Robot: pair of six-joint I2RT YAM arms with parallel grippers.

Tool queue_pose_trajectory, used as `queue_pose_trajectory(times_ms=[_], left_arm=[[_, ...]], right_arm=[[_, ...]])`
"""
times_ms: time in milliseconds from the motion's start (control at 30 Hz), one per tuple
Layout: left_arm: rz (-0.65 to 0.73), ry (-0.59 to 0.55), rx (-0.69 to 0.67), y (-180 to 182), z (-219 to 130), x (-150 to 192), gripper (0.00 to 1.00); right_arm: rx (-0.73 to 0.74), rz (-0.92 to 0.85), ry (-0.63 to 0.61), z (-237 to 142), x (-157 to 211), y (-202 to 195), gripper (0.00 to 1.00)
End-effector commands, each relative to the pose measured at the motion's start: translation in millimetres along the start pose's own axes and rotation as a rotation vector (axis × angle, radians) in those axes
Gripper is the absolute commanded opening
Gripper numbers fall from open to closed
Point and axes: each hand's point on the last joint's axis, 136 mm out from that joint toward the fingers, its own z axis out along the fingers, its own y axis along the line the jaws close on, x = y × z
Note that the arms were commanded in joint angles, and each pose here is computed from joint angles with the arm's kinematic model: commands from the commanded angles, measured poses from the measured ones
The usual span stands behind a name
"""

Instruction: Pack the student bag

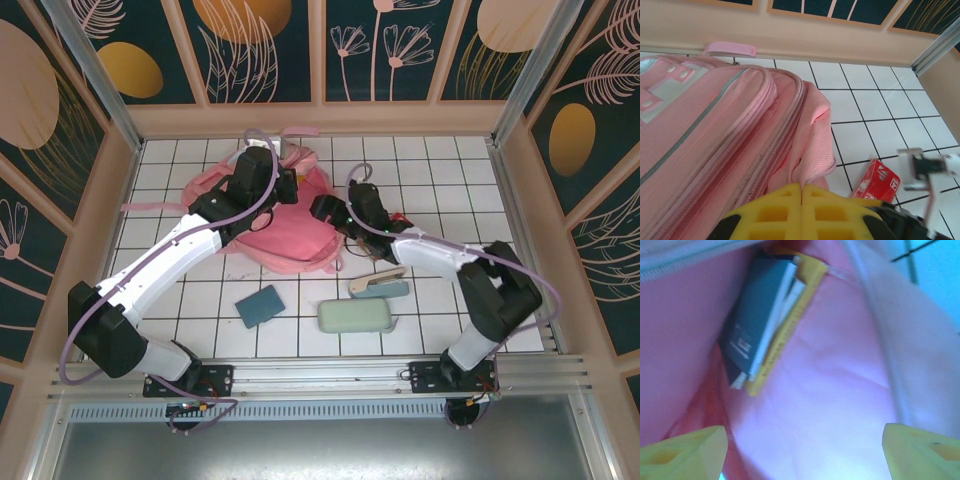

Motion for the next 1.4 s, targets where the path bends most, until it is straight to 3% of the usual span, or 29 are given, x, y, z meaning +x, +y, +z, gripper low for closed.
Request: queue_pose_trajectory(times_ms=[0, 267, 467, 733, 967, 1367], left_arm=[[-0.005, -0.128, 0.069, -17.0, -15.3, -31.7, 0.00], [-0.006, -0.127, 0.073, -15.9, -14.4, -27.5, 0.00], [-0.007, -0.114, 0.080, -16.2, -10.2, -22.8, 0.00], [-0.009, -0.119, 0.071, -13.7, -10.8, -21.9, 0.00], [-0.009, -0.114, 0.071, -13.6, -9.0, -20.4, 0.00], [-0.002, -0.115, 0.060, -11.8, -7.2, -19.8, 0.00]], right_arm=[[0.215, -0.074, 0.025, -29.4, 16.7, -53.6, 0.83], [0.375, -0.034, 0.035, -96.8, 41.7, -109.0, 0.81], [0.398, 0.063, 0.018, -126.4, 49.2, -138.1, 0.71], [0.435, 0.150, 0.070, -117.4, 62.5, -155.8, 0.63], [0.436, 0.161, 0.089, -104.2, 62.1, -160.9, 0.62], [0.439, 0.063, 0.094, -65.2, 33.5, -148.3, 0.62]])
